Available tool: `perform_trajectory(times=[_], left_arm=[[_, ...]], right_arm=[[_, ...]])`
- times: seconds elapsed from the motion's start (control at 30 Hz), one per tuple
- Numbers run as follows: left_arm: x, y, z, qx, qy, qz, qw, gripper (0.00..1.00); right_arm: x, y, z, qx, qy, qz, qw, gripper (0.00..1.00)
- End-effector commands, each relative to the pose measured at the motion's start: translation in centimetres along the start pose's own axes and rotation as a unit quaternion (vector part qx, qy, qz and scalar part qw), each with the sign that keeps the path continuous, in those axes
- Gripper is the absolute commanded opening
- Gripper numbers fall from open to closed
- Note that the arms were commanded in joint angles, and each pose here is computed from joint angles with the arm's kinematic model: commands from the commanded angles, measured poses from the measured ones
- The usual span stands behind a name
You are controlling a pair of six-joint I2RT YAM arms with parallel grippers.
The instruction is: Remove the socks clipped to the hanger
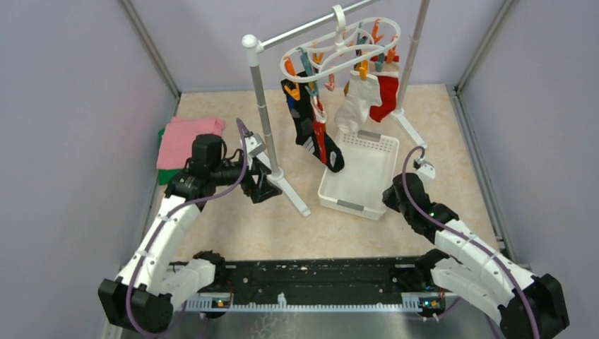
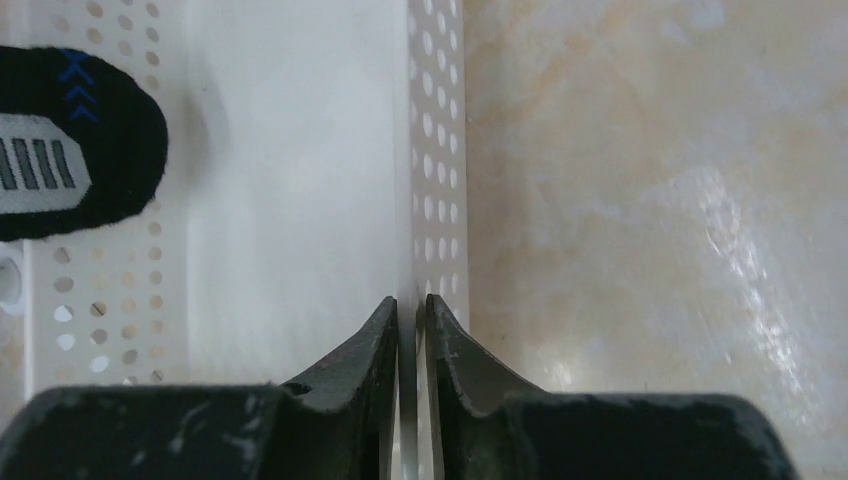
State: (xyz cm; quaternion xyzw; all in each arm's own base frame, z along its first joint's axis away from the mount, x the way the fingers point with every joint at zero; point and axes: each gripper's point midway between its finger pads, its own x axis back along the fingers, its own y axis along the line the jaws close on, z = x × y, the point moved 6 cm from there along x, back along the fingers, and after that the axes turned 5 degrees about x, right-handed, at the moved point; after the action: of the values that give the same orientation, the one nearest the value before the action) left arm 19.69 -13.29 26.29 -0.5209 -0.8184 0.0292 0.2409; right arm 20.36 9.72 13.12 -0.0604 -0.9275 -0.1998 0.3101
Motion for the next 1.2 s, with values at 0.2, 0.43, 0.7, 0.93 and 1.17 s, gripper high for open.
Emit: perform_trajectory(times=[0.2, 0.43, 0.7, 0.93, 1.17], left_arm=[[-4.2, 1.9, 0.9, -0.065, 0.058, -0.006, 0.996, 0.85], [-7.2, 4.2, -2.4, -0.117, 0.056, -0.032, 0.991, 0.83], [-9.5, 6.4, -4.6, -0.134, 0.045, -0.083, 0.986, 0.82], [-8.8, 9.4, -4.8, -0.121, 0.049, -0.210, 0.969, 0.80], [-8.1, 4.5, -5.3, -0.084, 0.017, -0.078, 0.993, 0.87]], right_arm=[[3.2, -1.4, 2.4, 0.009, 0.069, 0.023, 0.997, 0.40], [5.8, 0.8, -2.9, 0.075, 0.034, 0.011, 0.997, 0.99], [9.8, 6.1, -9.2, 0.106, -0.088, -0.166, 0.976, 0.99], [10.5, 12.7, -11.7, 0.215, -0.083, -0.313, 0.921, 0.99], [9.5, 20.2, -13.9, 0.226, -0.132, -0.422, 0.868, 0.98]])
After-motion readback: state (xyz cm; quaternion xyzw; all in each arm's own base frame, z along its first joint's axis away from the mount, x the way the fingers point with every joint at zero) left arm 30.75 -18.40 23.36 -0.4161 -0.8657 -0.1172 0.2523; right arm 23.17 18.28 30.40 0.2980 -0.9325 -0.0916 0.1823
